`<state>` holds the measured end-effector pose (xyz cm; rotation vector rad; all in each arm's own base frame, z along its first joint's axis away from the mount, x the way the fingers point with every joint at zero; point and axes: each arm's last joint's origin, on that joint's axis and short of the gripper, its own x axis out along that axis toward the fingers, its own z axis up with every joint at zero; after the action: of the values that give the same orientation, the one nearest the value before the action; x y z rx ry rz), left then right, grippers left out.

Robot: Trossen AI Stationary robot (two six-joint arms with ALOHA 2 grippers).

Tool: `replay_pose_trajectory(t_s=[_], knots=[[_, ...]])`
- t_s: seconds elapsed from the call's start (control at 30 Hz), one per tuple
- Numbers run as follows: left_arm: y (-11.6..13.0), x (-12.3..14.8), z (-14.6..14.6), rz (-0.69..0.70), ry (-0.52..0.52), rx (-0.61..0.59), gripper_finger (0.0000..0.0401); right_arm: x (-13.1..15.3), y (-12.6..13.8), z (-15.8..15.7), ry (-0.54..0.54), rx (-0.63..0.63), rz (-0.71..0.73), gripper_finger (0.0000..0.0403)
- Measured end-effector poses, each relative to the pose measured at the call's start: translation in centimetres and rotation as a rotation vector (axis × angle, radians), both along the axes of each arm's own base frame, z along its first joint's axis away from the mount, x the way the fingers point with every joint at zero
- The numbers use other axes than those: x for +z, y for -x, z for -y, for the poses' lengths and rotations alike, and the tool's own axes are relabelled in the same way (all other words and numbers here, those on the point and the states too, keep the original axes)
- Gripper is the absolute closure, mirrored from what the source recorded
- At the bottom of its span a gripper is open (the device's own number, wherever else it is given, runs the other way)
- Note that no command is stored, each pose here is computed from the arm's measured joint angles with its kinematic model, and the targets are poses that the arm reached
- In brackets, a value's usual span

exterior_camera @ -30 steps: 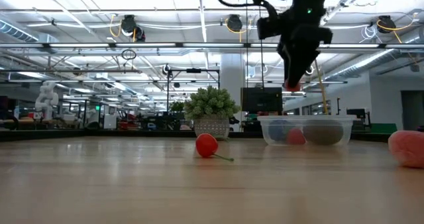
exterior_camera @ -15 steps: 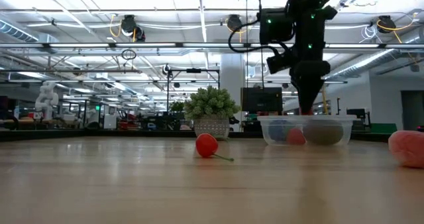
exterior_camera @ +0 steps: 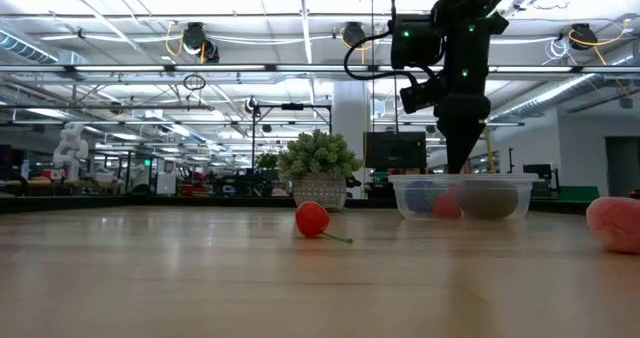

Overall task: Pick and placing Produce into tupperware
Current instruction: Put the pink peach into the transparent bin

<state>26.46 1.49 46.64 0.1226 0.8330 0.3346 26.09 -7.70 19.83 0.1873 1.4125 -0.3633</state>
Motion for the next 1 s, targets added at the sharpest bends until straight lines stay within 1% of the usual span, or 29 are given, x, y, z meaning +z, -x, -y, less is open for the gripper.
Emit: replay_pose_trajectory(t_s=[0.17, 0.33, 0.53, 0.6, 0.77, 0.9, 1.0], knots=[[0.0, 0.0, 0.0, 0.0, 0.0, 0.0, 0.0146, 0.0, 0.0, 0.0, 0.0, -0.003, 0.002, 0.0202], [0.0, 0.0, 0.0, 0.001, 0.001, 0.001, 0.0146, 0.0, -0.2, 0.1, 0.01, 0.015, 0.017, 0.0196], [0.0, 0.0, 0.6, 0.0, 0.014, -0.006, 0.0146, 0.5, -1.8, 0.3, 0.053, 0.041, 0.186, 0.0196], [0.1, -0.1, 1.1, -0.011, 0.034, -0.025, 0.0146, 0.7, -2.5, 0.2, 0.032, 0.061, 0.259, 0.0195], [0.5, -0.5, 2.2, -0.047, 0.067, -0.031, 0.0146, 1.2, -3.8, -1.3, -0.071, 0.143, 0.405, 0.0195], [0.2, -1.1, 3.2, -0.048, 0.096, -0.026, 0.0146, 1.4, -4.5, -3.7, -0.147, 0.211, 0.446, 0.0195], [-0.5, -2.8, 4.0, -0.097, 0.099, -0.04, 0.0146, 1.4, -4.8, -6.2, -0.179, 0.28, 0.452, 0.0195]])
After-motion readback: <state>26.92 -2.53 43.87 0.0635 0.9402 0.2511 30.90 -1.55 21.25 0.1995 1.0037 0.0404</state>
